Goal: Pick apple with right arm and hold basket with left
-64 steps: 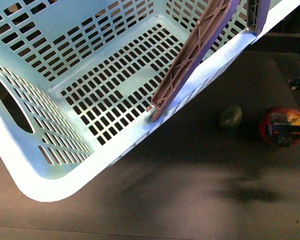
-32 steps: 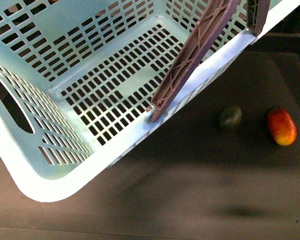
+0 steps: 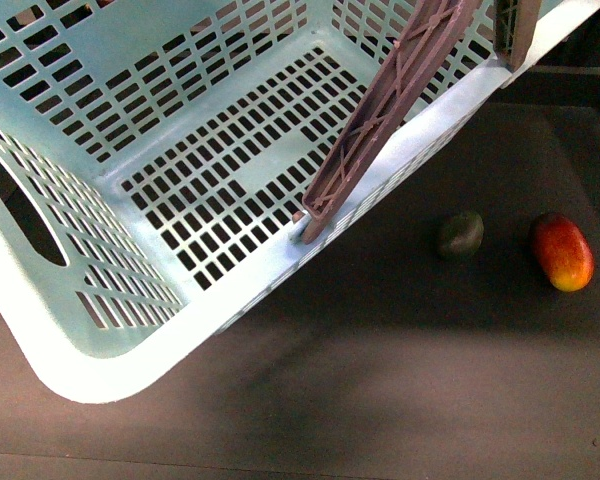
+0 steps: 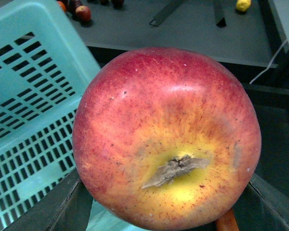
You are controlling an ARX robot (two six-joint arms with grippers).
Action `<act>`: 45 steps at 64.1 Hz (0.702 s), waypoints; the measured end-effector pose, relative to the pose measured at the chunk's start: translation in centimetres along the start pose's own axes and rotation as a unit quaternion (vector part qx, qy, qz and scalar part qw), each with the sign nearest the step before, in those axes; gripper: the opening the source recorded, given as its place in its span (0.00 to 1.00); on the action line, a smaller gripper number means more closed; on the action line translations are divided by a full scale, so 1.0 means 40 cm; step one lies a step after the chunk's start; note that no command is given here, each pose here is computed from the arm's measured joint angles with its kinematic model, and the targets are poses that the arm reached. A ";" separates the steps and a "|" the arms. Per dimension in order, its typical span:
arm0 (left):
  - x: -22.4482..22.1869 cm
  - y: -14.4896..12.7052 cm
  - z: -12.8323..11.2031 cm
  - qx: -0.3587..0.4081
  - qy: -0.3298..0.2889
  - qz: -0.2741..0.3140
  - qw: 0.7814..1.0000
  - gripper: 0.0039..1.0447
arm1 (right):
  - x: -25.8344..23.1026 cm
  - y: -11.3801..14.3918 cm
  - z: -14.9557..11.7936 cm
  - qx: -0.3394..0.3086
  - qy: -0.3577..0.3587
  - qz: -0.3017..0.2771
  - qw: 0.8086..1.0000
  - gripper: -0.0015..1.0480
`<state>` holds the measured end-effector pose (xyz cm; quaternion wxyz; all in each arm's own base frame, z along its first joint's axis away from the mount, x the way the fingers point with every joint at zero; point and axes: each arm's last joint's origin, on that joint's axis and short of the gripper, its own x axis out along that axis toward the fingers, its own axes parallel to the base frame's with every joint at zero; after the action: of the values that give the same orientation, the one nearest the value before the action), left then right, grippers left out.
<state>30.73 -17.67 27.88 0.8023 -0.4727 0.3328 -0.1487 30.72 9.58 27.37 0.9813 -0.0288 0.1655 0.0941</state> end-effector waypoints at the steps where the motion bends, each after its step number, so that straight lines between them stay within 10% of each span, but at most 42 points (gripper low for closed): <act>1: 0.000 0.000 0.000 0.000 0.000 0.000 1.000 0.13 | 0.007 0.010 0.000 -0.002 0.001 0.005 1.000 0.64; 23: 0.000 0.000 0.001 0.000 -0.002 0.001 1.000 0.13 | 0.074 0.102 -0.031 -0.016 0.032 0.040 0.999 0.64; 37: 0.000 0.000 0.000 0.000 0.000 0.000 1.000 0.13 | 0.064 0.095 -0.025 -0.006 0.017 0.028 0.999 0.92; 45: 0.000 0.000 0.000 0.000 0.000 0.000 1.000 0.13 | 0.038 0.064 -0.022 0.008 0.003 0.008 1.000 0.91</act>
<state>30.73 -17.67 27.89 0.8021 -0.4727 0.3329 -0.1492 31.35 12.27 25.99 0.9803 -0.0200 0.1691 0.1004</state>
